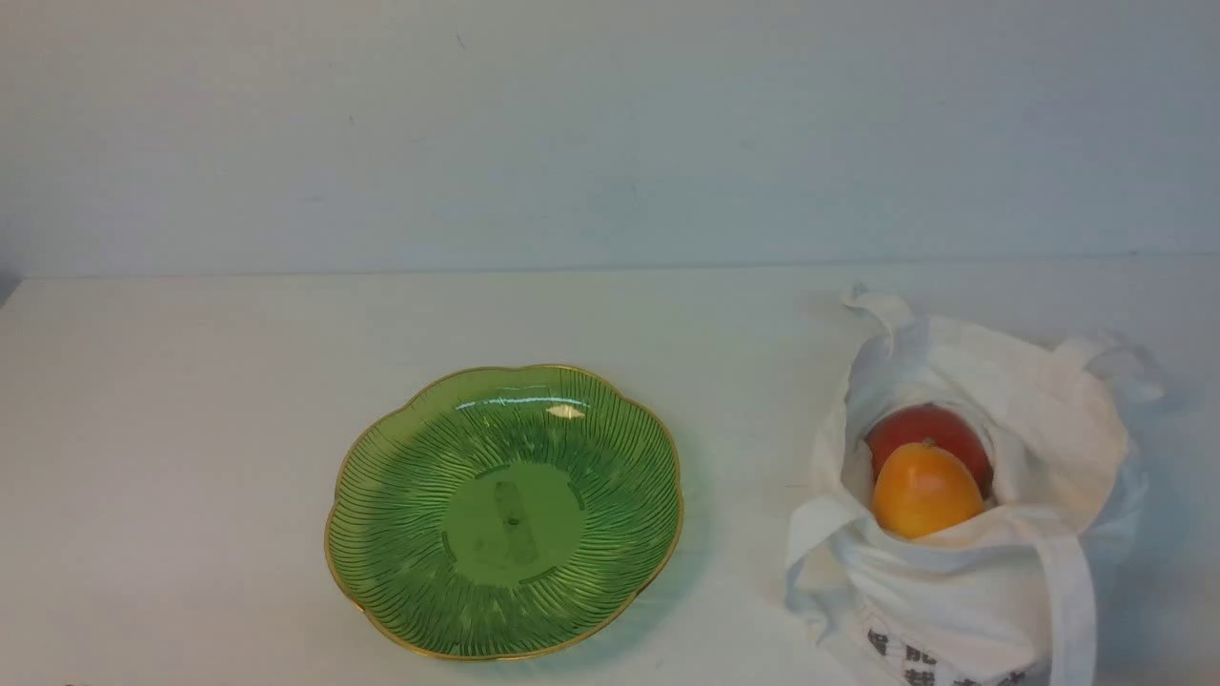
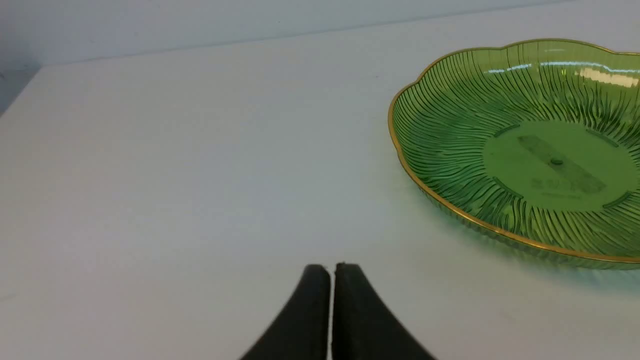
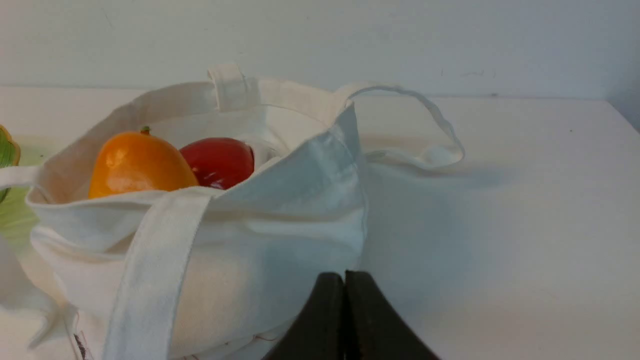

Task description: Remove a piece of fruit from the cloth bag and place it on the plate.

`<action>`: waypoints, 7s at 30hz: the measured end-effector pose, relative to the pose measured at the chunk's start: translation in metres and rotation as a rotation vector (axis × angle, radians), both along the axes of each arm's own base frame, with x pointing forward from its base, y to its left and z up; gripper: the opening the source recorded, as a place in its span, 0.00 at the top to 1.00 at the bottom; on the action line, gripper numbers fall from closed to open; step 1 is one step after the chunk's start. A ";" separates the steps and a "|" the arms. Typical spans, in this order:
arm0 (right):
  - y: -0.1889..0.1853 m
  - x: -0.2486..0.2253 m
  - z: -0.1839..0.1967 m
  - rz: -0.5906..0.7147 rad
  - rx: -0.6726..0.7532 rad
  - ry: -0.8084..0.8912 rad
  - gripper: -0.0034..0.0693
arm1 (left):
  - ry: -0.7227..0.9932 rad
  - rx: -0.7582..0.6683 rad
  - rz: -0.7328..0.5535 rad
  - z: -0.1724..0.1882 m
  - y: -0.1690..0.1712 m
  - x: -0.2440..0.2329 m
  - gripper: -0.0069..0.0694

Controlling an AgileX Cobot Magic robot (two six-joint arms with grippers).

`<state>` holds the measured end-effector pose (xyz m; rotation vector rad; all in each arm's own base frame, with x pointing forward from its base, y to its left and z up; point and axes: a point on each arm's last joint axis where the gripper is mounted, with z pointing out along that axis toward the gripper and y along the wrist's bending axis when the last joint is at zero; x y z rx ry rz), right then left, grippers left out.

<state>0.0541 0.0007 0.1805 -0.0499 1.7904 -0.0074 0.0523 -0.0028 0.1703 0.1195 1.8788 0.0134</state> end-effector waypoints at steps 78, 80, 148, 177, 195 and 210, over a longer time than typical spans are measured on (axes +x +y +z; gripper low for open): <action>0.020 -0.012 0.129 0.175 0.550 -0.186 0.97 | 0.000 0.000 0.000 0.000 0.000 0.000 0.92; 0.023 0.005 0.146 0.179 0.369 0.001 0.97 | 0.000 0.000 0.000 0.000 0.000 0.000 0.92; 0.114 0.225 0.189 0.325 0.018 0.659 0.23 | 0.000 0.000 0.000 0.000 0.000 0.000 0.92; 0.289 0.280 0.010 0.676 0.259 0.794 0.01 | 0.001 -0.022 -0.002 0.000 -0.001 0.000 0.92; 0.144 0.331 0.188 0.316 -0.118 0.755 0.10 | 0.001 -0.025 -0.002 0.000 -0.001 0.000 0.92; 0.066 0.252 0.173 0.146 -0.132 0.899 0.96 | 0.001 -0.025 -0.002 0.000 -0.001 0.000 0.92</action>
